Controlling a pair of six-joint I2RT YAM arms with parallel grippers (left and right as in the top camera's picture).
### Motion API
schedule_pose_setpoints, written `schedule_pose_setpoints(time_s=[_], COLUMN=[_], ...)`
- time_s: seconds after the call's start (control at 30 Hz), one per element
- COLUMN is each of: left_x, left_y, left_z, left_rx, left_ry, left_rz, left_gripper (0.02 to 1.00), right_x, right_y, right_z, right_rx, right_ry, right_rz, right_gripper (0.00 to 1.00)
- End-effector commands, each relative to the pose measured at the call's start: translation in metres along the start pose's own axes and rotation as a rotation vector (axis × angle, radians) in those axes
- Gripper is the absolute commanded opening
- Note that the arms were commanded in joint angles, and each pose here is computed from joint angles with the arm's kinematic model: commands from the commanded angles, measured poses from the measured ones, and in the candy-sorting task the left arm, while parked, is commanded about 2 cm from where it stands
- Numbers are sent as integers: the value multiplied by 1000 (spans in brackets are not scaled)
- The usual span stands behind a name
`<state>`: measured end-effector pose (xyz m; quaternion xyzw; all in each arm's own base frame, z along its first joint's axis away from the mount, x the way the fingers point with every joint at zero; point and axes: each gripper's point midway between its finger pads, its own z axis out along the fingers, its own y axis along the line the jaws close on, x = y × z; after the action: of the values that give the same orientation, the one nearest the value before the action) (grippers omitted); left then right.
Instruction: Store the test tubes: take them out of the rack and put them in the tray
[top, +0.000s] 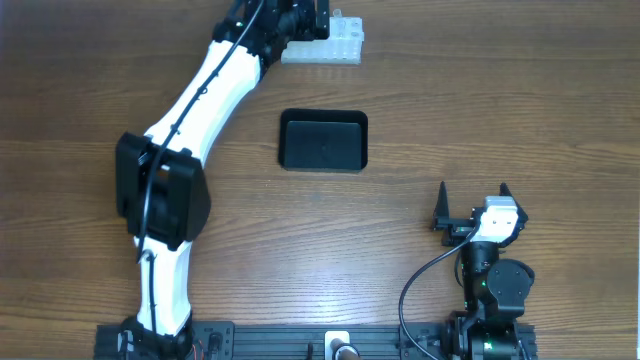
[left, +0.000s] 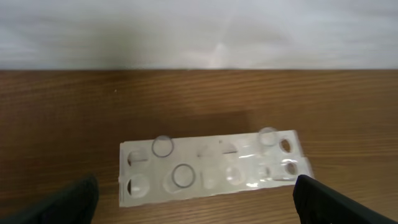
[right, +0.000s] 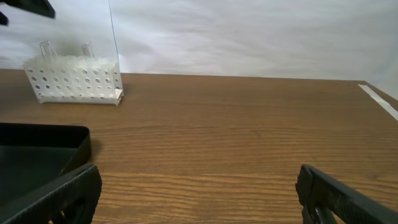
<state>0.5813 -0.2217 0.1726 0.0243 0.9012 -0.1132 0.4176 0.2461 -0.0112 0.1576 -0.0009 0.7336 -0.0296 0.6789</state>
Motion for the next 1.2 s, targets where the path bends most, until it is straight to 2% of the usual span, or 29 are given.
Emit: schedule_pose_setpoints(time_s=[0.03, 0.17, 0.37, 1.2], left_x=[-1, 5, 4, 21], left_y=[11, 14, 8, 12], left_z=[17, 30, 45, 58], left_rx=[-67, -82, -72, -83], left_ry=[-16, -5, -10, 36], left_rz=[5, 6, 88, 89], left_gripper=[996, 996, 954, 904], right_x=[1, 1, 1, 1], right_y=[2, 2, 2, 2], right_z=[0, 0, 0, 0], right_rx=[-14, -14, -14, -14], right_ry=[-2, -3, -2, -2], right_rz=[-1, -1, -1, -1], right_gripper=[991, 991, 993, 991])
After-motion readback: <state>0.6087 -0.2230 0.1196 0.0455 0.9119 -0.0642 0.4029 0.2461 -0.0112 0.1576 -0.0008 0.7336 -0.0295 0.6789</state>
